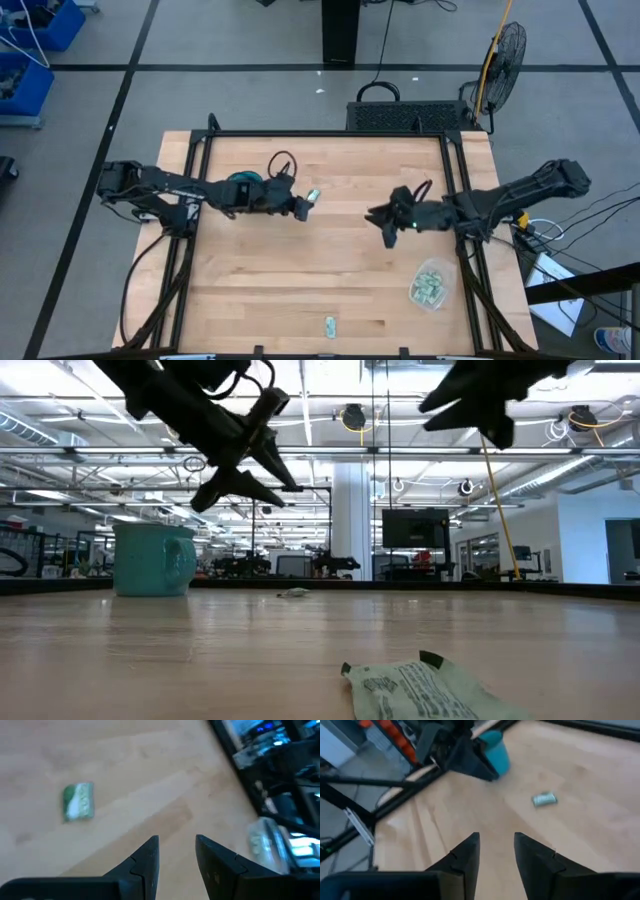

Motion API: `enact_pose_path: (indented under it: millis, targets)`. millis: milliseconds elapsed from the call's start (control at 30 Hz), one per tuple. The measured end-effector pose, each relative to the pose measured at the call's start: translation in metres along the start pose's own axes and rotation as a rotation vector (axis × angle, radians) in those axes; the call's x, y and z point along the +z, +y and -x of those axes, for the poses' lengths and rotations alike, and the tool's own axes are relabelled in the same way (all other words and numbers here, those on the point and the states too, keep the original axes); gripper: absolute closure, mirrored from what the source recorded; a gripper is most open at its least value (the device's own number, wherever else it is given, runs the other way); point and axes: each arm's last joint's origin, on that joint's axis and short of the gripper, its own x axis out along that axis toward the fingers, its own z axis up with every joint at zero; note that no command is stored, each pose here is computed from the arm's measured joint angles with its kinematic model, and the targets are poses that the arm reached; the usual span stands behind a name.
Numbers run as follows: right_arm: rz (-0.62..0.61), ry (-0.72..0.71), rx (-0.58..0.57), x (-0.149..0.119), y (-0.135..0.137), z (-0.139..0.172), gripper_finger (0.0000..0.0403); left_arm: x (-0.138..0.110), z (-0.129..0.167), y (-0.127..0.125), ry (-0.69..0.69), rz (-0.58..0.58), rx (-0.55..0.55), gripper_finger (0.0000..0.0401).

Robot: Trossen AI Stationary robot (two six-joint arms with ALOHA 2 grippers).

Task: Pick and place Stevia / Truvia into bins
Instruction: Put the truvia packet into the transparent container

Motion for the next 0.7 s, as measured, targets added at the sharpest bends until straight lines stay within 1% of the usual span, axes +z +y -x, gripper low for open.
enact_pose_path:
  millis: [67, 167, 200, 267, 367, 433, 500, 567, 700]
  targets:
    - [-0.005, -0.02, 0.017, 0.007, -0.003, -0.004, 0.0284, 0.004, -0.005, 0.002, -0.001, -0.048, 0.0, 0.027]
    - [-0.028, -0.051, 0.022, 0.016, -0.008, -0.007, 0.0284, 0.011, -0.011, 0.011, 0.025, -0.156, 0.071, 0.027]
    - [-0.031, -0.06, 0.013, 0.017, -0.01, -0.008, 0.0285, 0.015, -0.015, 0.01, 0.021, -0.177, 0.079, 0.027]
    - [-0.031, -0.07, -0.002, 0.02, -0.013, -0.01, 0.0285, 0.019, -0.021, 0.016, 0.065, -0.218, 0.124, 0.027]
    - [-0.039, -0.082, -0.017, 0.023, -0.016, -0.011, 0.0285, 0.022, -0.041, 0.02, 0.108, -0.274, 0.156, 0.027]
    - [-0.044, -0.089, -0.02, 0.025, -0.017, -0.011, 0.0284, 0.022, -0.053, 0.029, 0.158, -0.32, 0.222, 0.027]
    - [-0.046, -0.094, -0.016, 0.025, -0.017, -0.011, 0.0283, 0.025, -0.066, 0.037, 0.189, -0.329, 0.277, 0.0269]
    - [-0.052, -0.106, -0.006, 0.026, -0.016, -0.011, 0.0282, 0.024, -0.074, 0.048, 0.249, -0.318, 0.357, 0.027]
    - [-0.054, -0.112, 0.005, 0.027, -0.014, -0.011, 0.0282, 0.028, -0.083, 0.055, 0.287, -0.321, 0.404, 0.0263]
